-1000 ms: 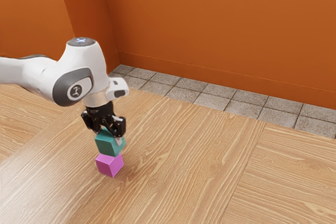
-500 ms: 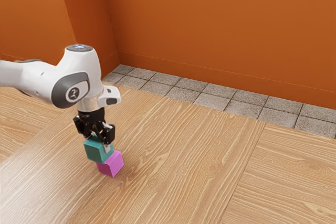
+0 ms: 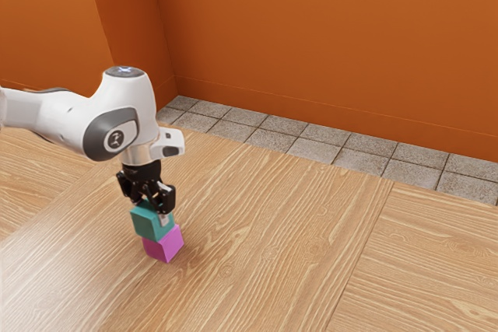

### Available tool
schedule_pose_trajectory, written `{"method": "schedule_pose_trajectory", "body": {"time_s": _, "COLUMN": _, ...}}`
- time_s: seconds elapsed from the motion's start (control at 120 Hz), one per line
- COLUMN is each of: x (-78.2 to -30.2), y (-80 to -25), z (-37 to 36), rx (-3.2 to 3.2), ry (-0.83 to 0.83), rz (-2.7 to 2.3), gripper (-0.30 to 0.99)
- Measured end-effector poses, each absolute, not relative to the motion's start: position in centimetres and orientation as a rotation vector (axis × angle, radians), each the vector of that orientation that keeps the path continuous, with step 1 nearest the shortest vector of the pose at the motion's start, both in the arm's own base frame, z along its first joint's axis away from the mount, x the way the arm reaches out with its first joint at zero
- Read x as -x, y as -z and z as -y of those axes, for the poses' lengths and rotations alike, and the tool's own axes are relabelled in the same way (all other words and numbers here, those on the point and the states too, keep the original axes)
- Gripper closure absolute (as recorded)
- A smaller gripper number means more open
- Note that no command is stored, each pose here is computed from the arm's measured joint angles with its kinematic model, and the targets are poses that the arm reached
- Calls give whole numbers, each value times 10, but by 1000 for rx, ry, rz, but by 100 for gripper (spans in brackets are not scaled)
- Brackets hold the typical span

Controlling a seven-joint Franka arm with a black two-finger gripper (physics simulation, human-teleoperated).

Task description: Pick up the blue block with one arm, and put the blue block on the pink block with one arm

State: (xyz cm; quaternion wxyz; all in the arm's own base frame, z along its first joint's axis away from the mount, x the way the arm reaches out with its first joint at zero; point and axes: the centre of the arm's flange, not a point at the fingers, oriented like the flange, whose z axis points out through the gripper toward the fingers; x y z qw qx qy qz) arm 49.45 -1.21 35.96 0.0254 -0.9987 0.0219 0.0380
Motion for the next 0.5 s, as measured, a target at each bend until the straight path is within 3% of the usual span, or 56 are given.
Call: {"method": "schedule_pose_trajectory", "body": {"time_s": 0.5, "x": -503, "y": -359, "z": -1, "rx": 3091, "ry": -102, "rz": -59, "gripper": 40}}
